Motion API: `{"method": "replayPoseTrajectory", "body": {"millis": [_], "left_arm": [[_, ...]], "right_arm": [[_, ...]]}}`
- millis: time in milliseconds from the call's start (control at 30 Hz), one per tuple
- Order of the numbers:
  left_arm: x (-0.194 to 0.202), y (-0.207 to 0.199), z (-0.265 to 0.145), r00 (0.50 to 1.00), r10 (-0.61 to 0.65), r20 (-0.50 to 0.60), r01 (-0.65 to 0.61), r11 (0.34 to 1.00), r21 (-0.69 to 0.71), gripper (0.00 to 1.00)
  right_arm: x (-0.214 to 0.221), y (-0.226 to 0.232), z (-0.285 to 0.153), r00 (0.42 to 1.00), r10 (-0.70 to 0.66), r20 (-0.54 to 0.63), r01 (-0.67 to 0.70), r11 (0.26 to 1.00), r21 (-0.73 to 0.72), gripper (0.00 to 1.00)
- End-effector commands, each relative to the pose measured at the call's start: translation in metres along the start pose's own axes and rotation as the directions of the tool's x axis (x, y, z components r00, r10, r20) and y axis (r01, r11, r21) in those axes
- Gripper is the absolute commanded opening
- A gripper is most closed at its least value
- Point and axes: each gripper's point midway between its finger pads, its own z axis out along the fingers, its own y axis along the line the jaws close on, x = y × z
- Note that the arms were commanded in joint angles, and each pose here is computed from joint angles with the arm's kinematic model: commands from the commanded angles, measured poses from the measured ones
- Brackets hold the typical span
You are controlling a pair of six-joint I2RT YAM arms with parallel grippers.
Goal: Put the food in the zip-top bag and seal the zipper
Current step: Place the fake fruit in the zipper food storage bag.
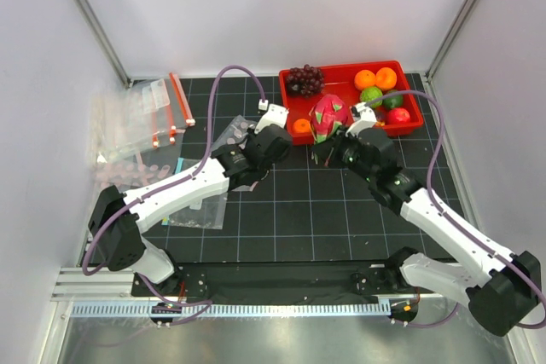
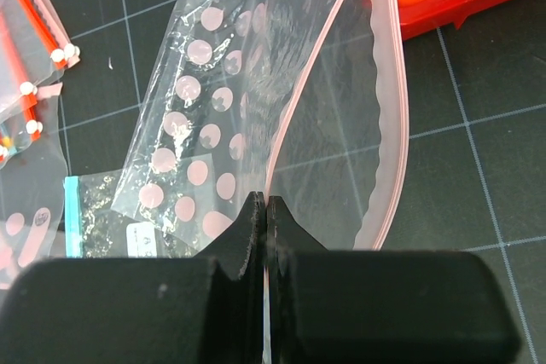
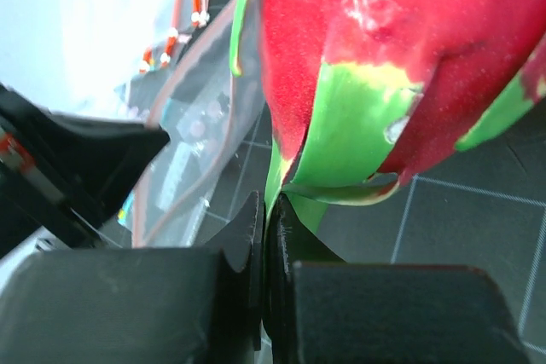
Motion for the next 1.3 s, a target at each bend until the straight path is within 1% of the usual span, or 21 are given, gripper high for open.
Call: {"method": "replayPoseTrajectory", "body": {"millis": [0,100,167,200,367,533,600,633,767,800,867,1133,1267], "left_arm": [[-0.010,-0.002,0.000,0.999,-0.021,0.031,0.020,1.000,0.022,0.00],[-0.010,0.000,0.001,0.999,-0.027,0.029,0.026,0.999,0.025,0.00],[-0.009,-0.001,0.002,0.999,-0.030,0.025,0.029,0.999,0.033,0.00],[-0.009,-0.002,0.002,0.999,-0.031,0.023,0.030,0.999,0.038,0.00],[-0.007,-0.004,0.004,0.999,-0.038,0.015,0.037,0.998,0.056,0.00],[-0.007,-0.008,0.003,0.999,-0.046,0.011,0.045,0.996,0.076,0.00],[-0.007,-0.010,0.003,0.999,-0.049,0.009,0.048,0.995,0.089,0.00],[-0.008,-0.010,0.002,0.999,-0.051,0.010,0.050,0.994,0.094,0.00],[-0.010,-0.010,-0.001,0.998,-0.063,0.015,0.062,0.992,0.106,0.00],[-0.011,-0.010,-0.004,0.997,-0.070,0.023,0.067,0.991,0.115,0.00],[-0.012,-0.009,-0.005,0.997,-0.074,0.028,0.070,0.990,0.120,0.00],[-0.015,0.001,-0.008,0.995,-0.088,0.046,0.083,0.992,0.091,0.00],[-0.014,0.006,-0.006,0.993,-0.112,0.043,0.108,0.990,0.089,0.00]], "right_arm": [[-0.012,0.018,-0.011,0.995,-0.073,0.067,0.079,0.992,-0.098,0.01],[-0.002,0.027,-0.014,0.992,-0.122,0.044,0.127,0.981,-0.148,0.01],[0.007,0.038,-0.015,0.990,-0.142,0.017,0.142,0.966,-0.217,0.01],[0.005,0.043,-0.016,0.989,-0.146,0.034,0.150,0.960,-0.237,0.01],[0.011,0.058,-0.021,0.984,-0.173,0.049,0.180,0.933,-0.311,0.01],[0.015,0.080,-0.030,0.980,-0.186,0.069,0.198,0.885,-0.423,0.01],[0.022,0.090,-0.034,0.979,-0.195,0.053,0.196,0.852,-0.485,0.01],[0.021,0.093,-0.035,0.979,-0.193,0.063,0.198,0.842,-0.502,0.01],[0.028,0.096,-0.032,0.980,-0.197,0.036,0.187,0.832,-0.522,0.01],[0.032,0.101,-0.032,0.979,-0.200,0.031,0.184,0.814,-0.551,0.01],[0.034,0.105,-0.032,0.979,-0.203,0.025,0.181,0.803,-0.568,0.01],[0.049,0.113,-0.026,0.974,-0.225,-0.024,0.168,0.790,-0.590,0.01],[0.063,0.113,-0.015,0.969,-0.234,-0.074,0.146,0.793,-0.592,0.01]]}}
